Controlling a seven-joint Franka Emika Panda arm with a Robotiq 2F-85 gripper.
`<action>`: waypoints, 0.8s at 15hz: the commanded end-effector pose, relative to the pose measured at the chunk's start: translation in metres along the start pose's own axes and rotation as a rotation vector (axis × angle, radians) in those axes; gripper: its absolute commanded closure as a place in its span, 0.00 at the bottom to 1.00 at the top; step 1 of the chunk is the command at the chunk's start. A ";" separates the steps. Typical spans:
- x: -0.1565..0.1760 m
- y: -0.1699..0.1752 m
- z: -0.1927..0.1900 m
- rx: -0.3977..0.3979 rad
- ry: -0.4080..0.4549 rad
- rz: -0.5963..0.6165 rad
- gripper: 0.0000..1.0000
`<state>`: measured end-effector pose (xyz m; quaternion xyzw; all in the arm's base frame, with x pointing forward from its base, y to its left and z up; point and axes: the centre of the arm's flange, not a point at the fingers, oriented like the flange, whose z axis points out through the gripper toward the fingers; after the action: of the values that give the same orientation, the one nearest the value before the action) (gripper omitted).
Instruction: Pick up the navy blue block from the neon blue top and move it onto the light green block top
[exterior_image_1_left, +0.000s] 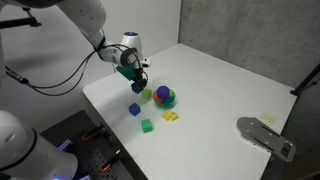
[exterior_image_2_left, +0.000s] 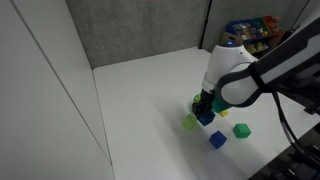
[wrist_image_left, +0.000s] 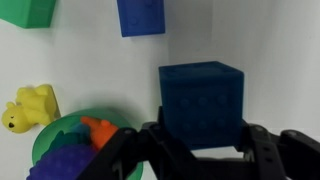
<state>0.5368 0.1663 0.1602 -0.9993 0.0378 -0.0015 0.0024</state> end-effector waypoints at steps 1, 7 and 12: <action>0.042 -0.008 0.004 -0.027 0.019 0.042 0.67; 0.074 -0.020 0.036 -0.025 0.011 -0.020 0.67; 0.080 -0.028 0.062 -0.027 0.004 -0.106 0.67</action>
<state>0.6020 0.1816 0.1066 -0.9998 0.0162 -0.0056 -0.0059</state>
